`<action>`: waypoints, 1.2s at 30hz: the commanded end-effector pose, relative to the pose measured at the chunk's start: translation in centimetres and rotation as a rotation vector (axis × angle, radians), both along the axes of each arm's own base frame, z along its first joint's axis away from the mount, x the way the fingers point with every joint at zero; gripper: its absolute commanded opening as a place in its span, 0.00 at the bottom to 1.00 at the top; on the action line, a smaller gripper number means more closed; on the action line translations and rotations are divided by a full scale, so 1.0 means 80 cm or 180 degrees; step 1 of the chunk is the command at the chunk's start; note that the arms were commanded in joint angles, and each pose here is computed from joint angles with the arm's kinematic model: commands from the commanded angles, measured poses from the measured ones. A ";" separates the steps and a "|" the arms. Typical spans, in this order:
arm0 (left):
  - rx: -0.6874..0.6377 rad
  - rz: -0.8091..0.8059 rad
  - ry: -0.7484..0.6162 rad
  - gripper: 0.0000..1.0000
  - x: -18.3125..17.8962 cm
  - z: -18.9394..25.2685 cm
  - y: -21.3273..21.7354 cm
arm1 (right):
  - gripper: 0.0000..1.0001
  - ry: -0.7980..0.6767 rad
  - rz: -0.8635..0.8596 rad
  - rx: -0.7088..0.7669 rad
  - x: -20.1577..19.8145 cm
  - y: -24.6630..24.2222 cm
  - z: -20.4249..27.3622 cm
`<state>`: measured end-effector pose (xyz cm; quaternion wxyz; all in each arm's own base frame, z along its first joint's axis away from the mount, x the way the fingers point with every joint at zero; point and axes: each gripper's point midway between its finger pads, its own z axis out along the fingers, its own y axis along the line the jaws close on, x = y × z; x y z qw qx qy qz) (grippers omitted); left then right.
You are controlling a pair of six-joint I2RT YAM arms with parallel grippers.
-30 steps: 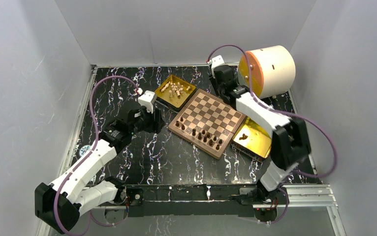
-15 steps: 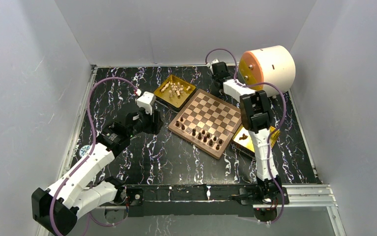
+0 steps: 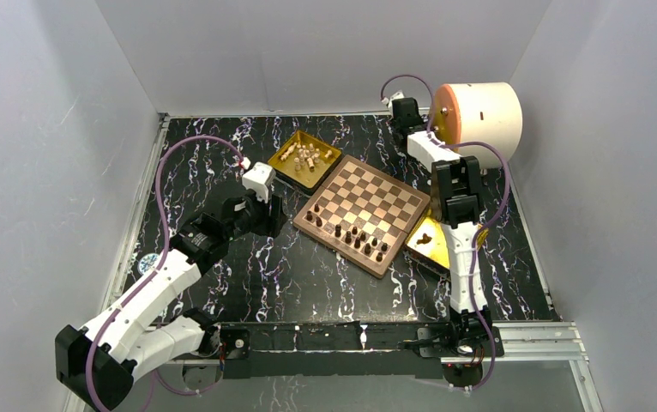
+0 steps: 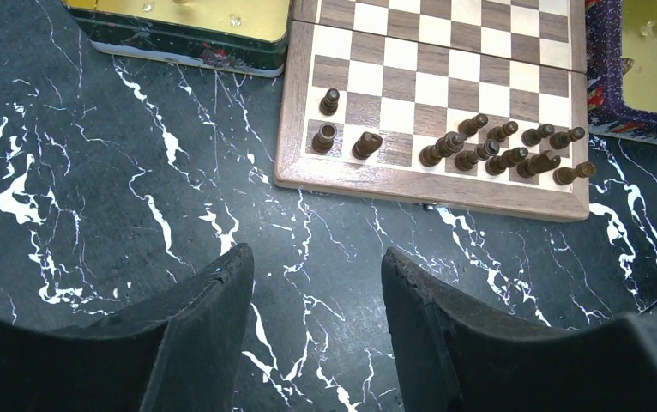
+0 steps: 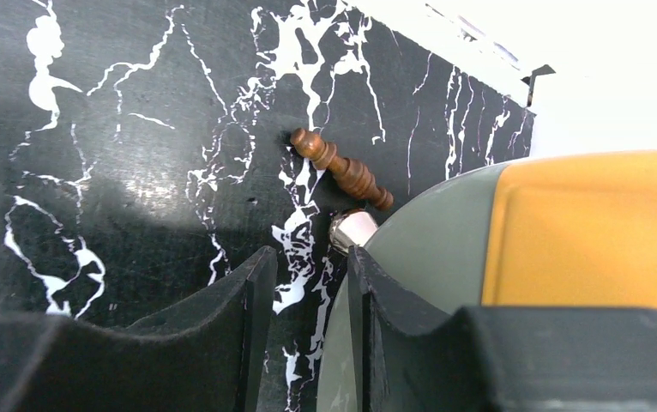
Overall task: Set up the chess pieces on the board
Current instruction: Adjust the distractor at the center of the board.
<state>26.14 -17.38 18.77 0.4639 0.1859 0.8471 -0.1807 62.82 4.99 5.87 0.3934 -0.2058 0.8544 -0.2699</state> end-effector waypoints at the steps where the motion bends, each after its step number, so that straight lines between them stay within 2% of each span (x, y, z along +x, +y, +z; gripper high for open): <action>1: 0.0042 0.0015 -0.0053 0.55 0.002 0.003 0.002 | 0.46 -0.0236 -0.0139 -0.0023 0.024 -0.031 0.021; 9: 0.0065 0.0012 -0.0018 0.55 0.002 -0.002 0.002 | 0.52 -0.0156 0.0118 0.0254 0.032 -0.023 0.008; 14: 0.0070 0.0004 -0.0009 0.55 0.002 -0.003 0.001 | 0.53 -0.0338 0.0119 0.0476 0.042 -0.013 0.019; 22: 0.0088 0.0001 0.0011 0.55 0.002 -0.006 0.001 | 0.56 -0.0399 0.0121 0.0374 0.055 -0.024 0.023; 36: 0.0104 -0.0003 0.0037 0.55 0.003 -0.009 -0.001 | 0.56 -0.0523 -0.0550 0.0919 0.046 -0.053 0.011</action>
